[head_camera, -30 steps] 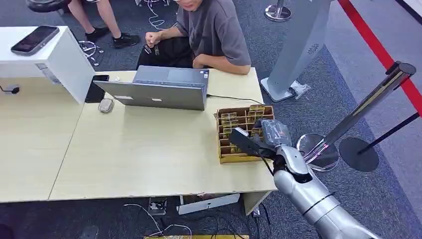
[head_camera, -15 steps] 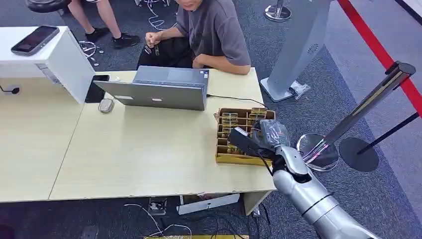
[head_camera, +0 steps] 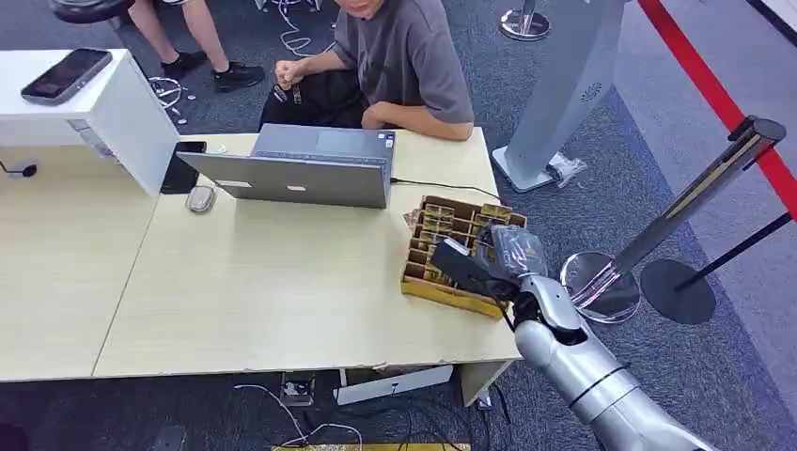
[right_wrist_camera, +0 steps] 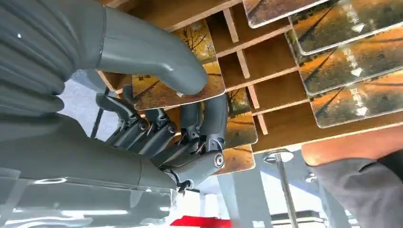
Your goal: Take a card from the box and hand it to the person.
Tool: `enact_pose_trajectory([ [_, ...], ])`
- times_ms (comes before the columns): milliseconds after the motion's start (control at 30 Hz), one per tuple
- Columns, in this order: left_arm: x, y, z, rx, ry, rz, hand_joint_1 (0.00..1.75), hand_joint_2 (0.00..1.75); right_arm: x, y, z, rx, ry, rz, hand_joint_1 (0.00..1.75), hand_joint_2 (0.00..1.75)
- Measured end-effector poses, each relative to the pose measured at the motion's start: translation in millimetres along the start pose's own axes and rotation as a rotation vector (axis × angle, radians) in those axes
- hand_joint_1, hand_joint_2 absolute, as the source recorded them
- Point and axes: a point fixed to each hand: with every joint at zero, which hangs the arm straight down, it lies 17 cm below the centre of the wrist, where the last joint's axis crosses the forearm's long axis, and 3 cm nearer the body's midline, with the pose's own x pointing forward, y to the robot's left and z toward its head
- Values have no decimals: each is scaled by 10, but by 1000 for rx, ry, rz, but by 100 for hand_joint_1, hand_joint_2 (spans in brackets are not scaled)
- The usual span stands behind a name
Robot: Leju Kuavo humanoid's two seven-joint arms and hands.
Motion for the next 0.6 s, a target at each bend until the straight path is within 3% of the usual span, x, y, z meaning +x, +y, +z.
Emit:
enact_pose_trajectory([
  [200, -2, 3, 0, 2, 1, 0, 0, 0, 44, -161, 3, -36, -3, 11, 166, 175],
  [600, -3, 4, 0, 3, 2, 6, 0, 0, 139, -1024, 4, -192, -27, 37, 175, 175],
])
